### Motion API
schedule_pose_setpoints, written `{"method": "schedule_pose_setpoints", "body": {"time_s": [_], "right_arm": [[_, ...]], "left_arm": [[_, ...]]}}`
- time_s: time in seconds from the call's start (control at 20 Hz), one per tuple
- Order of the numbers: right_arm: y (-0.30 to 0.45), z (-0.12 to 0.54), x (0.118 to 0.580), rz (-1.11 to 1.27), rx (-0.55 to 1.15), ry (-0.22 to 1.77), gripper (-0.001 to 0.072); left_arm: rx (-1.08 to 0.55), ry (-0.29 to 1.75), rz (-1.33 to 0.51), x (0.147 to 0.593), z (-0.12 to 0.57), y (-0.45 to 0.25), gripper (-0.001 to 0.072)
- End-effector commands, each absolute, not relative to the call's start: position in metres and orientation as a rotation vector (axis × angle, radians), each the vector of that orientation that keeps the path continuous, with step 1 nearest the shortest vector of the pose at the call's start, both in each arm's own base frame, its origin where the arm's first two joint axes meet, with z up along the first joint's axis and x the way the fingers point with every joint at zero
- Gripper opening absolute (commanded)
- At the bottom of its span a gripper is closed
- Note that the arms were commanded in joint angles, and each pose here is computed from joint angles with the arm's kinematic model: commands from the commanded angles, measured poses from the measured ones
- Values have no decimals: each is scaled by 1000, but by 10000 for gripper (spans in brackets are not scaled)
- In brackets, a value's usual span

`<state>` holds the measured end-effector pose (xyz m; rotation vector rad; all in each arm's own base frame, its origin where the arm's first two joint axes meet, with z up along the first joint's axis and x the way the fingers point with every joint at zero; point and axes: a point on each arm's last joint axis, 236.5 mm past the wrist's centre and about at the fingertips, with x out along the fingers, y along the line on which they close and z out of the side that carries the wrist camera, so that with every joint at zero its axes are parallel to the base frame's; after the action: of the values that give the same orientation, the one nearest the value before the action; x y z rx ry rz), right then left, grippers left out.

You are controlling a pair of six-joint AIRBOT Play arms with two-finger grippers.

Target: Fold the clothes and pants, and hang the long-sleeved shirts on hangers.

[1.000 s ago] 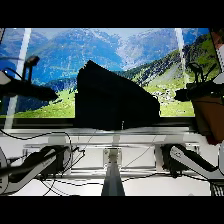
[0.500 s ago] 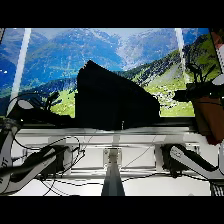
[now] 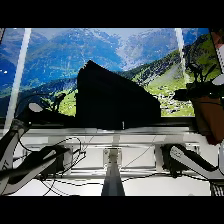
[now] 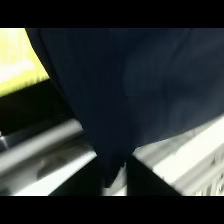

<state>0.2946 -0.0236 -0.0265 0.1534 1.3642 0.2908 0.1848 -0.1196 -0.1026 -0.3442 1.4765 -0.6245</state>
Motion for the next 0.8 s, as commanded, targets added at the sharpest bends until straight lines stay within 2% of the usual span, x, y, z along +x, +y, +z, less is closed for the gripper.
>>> {"method": "schedule_pose_setpoints", "body": {"time_s": [0.0, 0.05, 0.15, 0.25, 0.4, 0.5, 0.55, 0.6, 0.75], "right_arm": [[-29, -29, 293, 277, 130, 1372, 22], [-37, -30, 295, 255, 99, 1371, 22], [-54, -36, 288, 216, 23, 1405, 21], [-55, -46, 266, 230, 19, 1484, 20], [-19, -70, 208, 403, 135, 1640, 20], [25, -80, 182, 563, 274, 1650, 43], [43, -83, 184, 580, 368, 1615, 264], [59, -85, 186, 586, 460, 1582, 576], [68, -98, 195, 443, 625, 1555, 581]], "left_arm": [[-383, 1346, -584, 224, -89, -127, 55], [-379, 1317, -587, 235, -81, -127, 12], [-357, 1258, -597, 256, -63, -127, 14], [-339, 1209, -606, 272, -45, -127, 14], [-351, 1162, -613, 286, -30, -130, 14], [-348, 1162, -614, 286, -30, -130, 14], [-348, 1162, -614, 286, -30, -130, 14], [-345, 1160, -616, 286, -30, -130, 14], [-345, 1160, -616, 286, -30, -130, 14]]}}
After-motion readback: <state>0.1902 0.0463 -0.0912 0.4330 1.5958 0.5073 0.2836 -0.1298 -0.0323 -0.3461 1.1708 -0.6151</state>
